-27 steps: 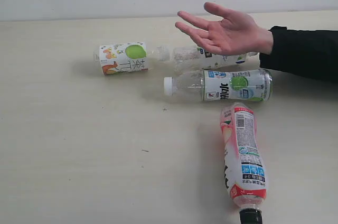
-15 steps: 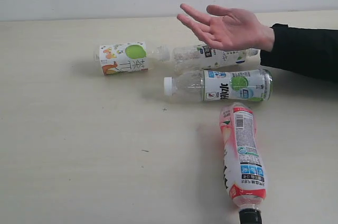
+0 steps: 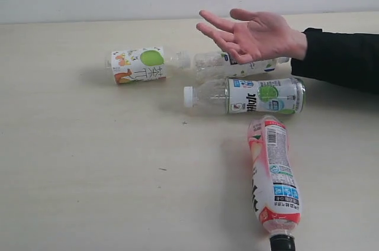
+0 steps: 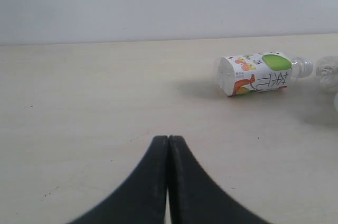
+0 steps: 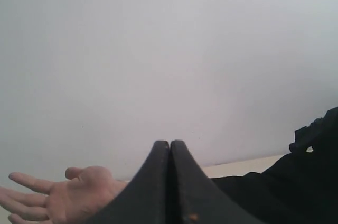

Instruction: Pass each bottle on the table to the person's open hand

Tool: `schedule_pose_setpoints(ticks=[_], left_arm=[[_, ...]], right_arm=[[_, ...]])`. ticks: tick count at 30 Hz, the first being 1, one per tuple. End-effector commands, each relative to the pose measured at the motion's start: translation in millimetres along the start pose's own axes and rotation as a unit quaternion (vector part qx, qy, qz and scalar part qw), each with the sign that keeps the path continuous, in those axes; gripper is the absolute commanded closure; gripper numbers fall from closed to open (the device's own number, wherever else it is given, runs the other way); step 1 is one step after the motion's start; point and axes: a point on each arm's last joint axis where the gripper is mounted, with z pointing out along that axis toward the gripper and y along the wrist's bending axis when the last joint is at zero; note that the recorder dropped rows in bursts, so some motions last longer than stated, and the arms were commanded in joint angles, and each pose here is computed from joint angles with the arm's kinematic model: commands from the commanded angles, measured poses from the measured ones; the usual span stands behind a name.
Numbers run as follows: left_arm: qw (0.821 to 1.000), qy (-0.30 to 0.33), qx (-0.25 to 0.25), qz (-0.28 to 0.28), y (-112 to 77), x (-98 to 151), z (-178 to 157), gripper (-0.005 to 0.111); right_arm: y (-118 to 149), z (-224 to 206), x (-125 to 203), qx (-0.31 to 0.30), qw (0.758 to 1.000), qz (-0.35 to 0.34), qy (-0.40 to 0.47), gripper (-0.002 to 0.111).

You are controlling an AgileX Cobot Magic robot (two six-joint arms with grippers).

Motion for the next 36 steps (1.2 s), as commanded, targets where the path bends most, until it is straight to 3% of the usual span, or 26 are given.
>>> schedule_pose_setpoints(ticks=[1,5,9,15,20,23,27,33,36], left_arm=[[1.000,-0.002,0.000,-0.003,0.0,0.6,0.0,0.104],[1.000,-0.002,0.000,-0.003,0.0,0.6,0.0,0.104],[1.000,-0.002,0.000,-0.003,0.0,0.6,0.0,0.104],[1.000,-0.002,0.000,-0.003,0.0,0.6,0.0,0.104],[1.000,-0.002,0.000,-0.003,0.0,0.6,0.0,0.104],[1.000,-0.002,0.000,-0.003,0.0,0.6,0.0,0.104],[1.000,-0.002,0.000,-0.003,0.0,0.6,0.0,0.104],[1.000,-0.002,0.000,-0.003,0.0,0.6,0.0,0.104],[1.000,-0.002,0.000,-0.003,0.0,0.6,0.0,0.104]], right_arm=[[-0.6,-0.8,-6.2,-0.001,0.993,0.109,-0.041,0.108],[-4.7,-3.5,-21.5,-0.003,0.966,0.226,-0.129,0.108],[2.2,-1.4,-39.0,-0.007,0.965,0.251,-0.079,0.108],[18.1,19.3,-85.2,0.000,0.989,0.135,0.052,0.108],[31.8,50.7,-103.3,-0.030,0.977,0.047,0.208,0.108],[43.6,74.8,-97.1,-0.094,0.943,0.015,0.319,0.108],[56.4,108.8,-84.3,-0.167,0.887,0.040,0.428,0.108],[61.2,139.6,-48.1,-0.221,0.803,0.076,0.549,0.108],[64.2,145.0,-30.4,-0.230,0.771,0.063,0.590,0.108]])
